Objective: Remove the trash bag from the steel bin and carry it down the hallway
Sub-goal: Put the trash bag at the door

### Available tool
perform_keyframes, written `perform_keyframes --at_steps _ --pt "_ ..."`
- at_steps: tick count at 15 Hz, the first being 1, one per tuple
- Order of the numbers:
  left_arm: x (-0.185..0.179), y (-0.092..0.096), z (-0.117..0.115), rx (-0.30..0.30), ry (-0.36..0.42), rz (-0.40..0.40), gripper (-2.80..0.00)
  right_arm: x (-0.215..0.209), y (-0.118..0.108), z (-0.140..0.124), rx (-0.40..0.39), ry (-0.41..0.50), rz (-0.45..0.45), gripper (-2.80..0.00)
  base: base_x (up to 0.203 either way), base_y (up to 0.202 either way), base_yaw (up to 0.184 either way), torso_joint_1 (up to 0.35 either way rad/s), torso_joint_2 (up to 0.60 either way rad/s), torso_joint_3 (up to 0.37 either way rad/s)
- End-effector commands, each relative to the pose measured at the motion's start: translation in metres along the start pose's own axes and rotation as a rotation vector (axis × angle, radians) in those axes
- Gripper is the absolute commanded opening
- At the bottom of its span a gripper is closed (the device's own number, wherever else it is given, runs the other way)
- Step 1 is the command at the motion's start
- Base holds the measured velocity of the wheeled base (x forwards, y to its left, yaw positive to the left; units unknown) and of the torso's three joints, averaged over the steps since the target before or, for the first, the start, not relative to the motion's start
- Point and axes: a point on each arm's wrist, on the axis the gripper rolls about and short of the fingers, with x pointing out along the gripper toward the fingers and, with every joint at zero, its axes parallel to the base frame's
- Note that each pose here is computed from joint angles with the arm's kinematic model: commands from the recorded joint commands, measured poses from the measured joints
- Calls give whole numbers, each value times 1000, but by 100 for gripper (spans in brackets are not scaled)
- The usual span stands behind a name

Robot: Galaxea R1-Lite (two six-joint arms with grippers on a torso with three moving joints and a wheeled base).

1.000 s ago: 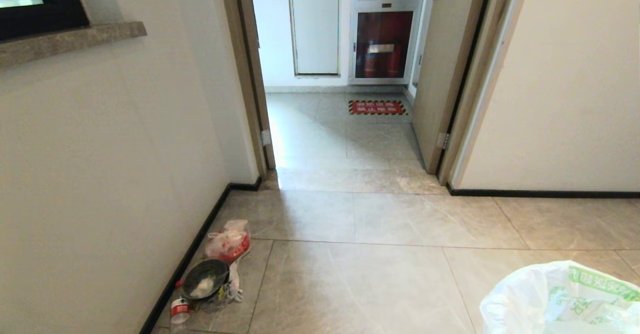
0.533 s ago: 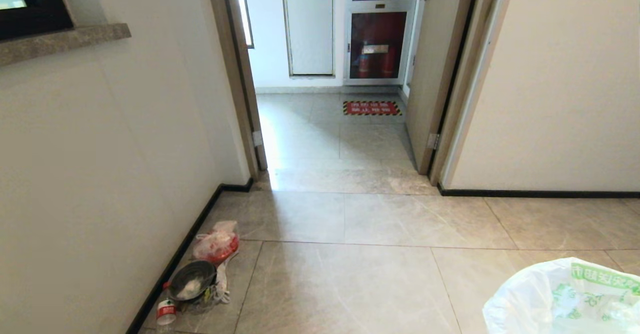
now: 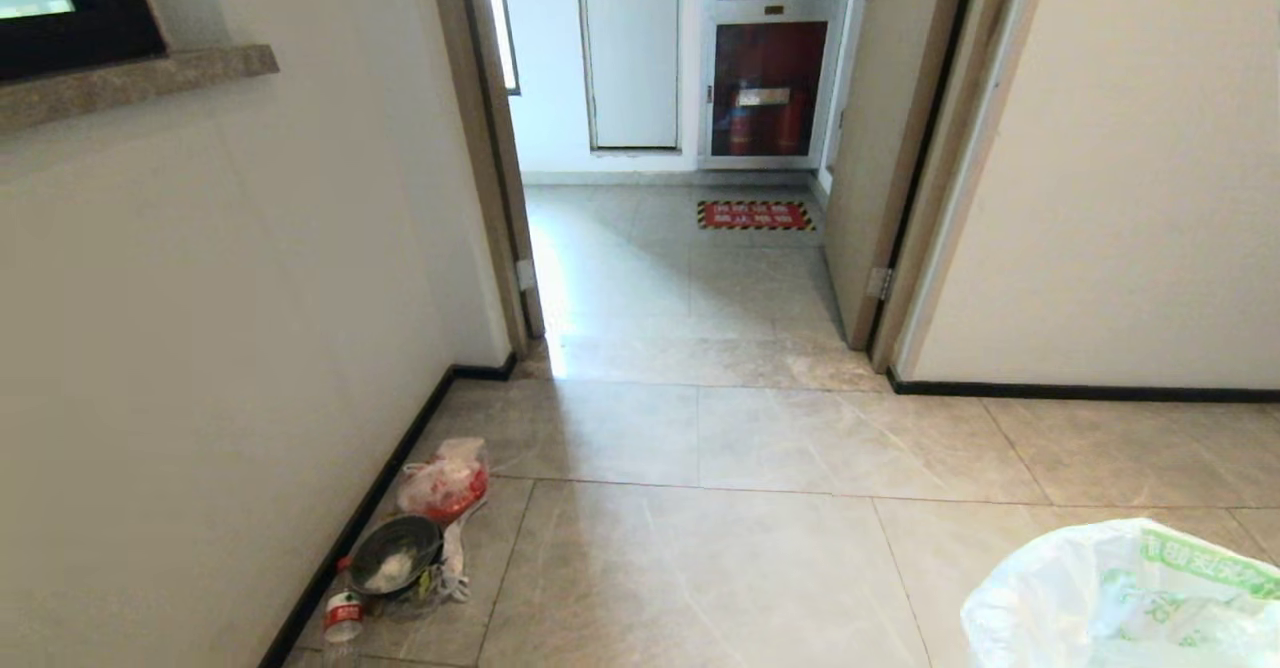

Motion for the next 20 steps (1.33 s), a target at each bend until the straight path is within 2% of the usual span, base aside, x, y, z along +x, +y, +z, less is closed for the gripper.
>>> perform_keyframes --at_steps 1,20 --pt "0 0 0 1 0 0 -280 0 0 0 2 -1 -2 -280 6 -7 135 -2 10 2" --pt "0 0 0 -5 0 0 -280 0 0 0 1 -1 -2 -280 1 -10 173 3 2 2"
